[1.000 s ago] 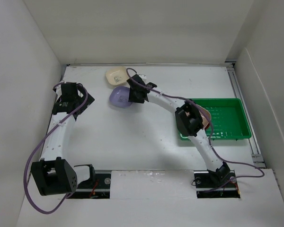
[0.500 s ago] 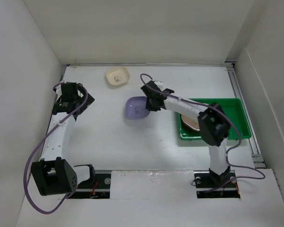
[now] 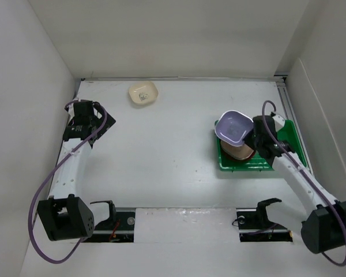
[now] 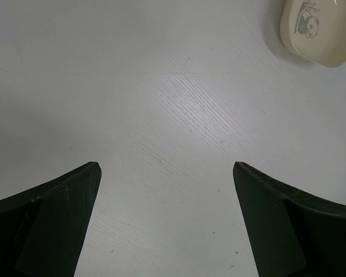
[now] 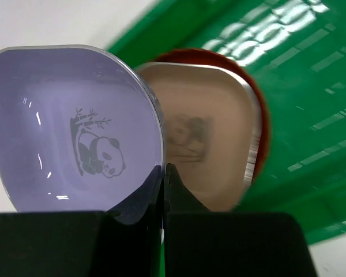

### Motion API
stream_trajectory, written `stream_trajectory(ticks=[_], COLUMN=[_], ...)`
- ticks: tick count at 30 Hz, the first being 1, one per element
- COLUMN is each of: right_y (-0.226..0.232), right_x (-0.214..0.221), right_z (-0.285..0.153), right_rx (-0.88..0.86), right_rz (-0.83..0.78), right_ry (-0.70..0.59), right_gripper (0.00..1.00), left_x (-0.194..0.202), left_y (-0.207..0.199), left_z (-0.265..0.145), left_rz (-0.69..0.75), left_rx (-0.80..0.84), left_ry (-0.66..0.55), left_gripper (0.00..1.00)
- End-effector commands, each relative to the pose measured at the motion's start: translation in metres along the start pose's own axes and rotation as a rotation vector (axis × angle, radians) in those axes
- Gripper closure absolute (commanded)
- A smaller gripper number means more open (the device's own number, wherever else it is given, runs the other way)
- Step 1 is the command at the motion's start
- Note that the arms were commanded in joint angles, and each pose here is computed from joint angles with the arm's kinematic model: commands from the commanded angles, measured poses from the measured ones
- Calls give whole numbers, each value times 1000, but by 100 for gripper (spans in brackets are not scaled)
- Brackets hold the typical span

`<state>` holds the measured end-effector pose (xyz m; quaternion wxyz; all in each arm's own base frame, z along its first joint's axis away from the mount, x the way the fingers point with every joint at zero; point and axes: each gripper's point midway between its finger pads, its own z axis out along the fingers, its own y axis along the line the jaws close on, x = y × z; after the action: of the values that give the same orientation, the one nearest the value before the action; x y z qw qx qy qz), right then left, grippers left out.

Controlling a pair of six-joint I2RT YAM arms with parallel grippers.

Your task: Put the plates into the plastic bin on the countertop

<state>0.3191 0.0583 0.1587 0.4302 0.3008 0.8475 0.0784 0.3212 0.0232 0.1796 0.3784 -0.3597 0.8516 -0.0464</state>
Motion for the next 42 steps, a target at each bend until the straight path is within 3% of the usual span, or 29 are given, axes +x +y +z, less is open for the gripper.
stream_trajectory(ticks=[1, 5, 7, 9, 10, 13, 15, 21, 24, 26, 27, 29, 34, 42], right_y=[-25, -48, -48, -50, -49, -45, -40, 2, 24, 39, 44, 54, 75, 86], right_x=[-2, -7, -2, -6, -8, -6, -8, -3, 7, 17, 19, 30, 58, 75], right_z=[-1, -2, -1, -3, -5, -9, -16, -51, -60, -64, -65, -65, -77, -90], right_rx=[6, 3, -4, 11, 4, -4, -25, -204, -287, -334, -343, -364, -431, -486], right_rz=[78, 109, 107, 106, 108, 100, 94, 50, 14, -25, -36, -77, -137, -157], right_ry=[-29, -31, -13, -22, -30, -23, -29, -32, -19, 13, 24, 63, 115, 148], right_gripper=[100, 100, 91, 70, 36, 10, 0, 0, 0, 0, 0, 0, 0, 0], left_x=[-4, -4, -4, -4, -6, -4, -3, -4, -4, -9, -36, -23, -30, -1], left_y=[-6, -6, -6, -6, -4, -4, -3, -25, -64, -89, -116, -136, -200, -179], left_z=[-8, -8, -8, -8, -7, -4, -2, 18, 47, 66, 67, 103, 163, 236], left_rz=[8, 8, 8, 8, 8, 10, 11, -56, -151, -133, -128, -112, -67, -18], left_rx=[45, 45, 45, 45, 37, 30, 24, 68, 142, 124, 177, 215, 255, -10], left_ry=[-27, -27, -27, -27, -33, -25, -18, 27, 65, 85, 49, 142, 166, 190], left_gripper=[0, 0, 0, 0, 0, 0, 0, 0, 0, 0, 0, 0, 0, 2])
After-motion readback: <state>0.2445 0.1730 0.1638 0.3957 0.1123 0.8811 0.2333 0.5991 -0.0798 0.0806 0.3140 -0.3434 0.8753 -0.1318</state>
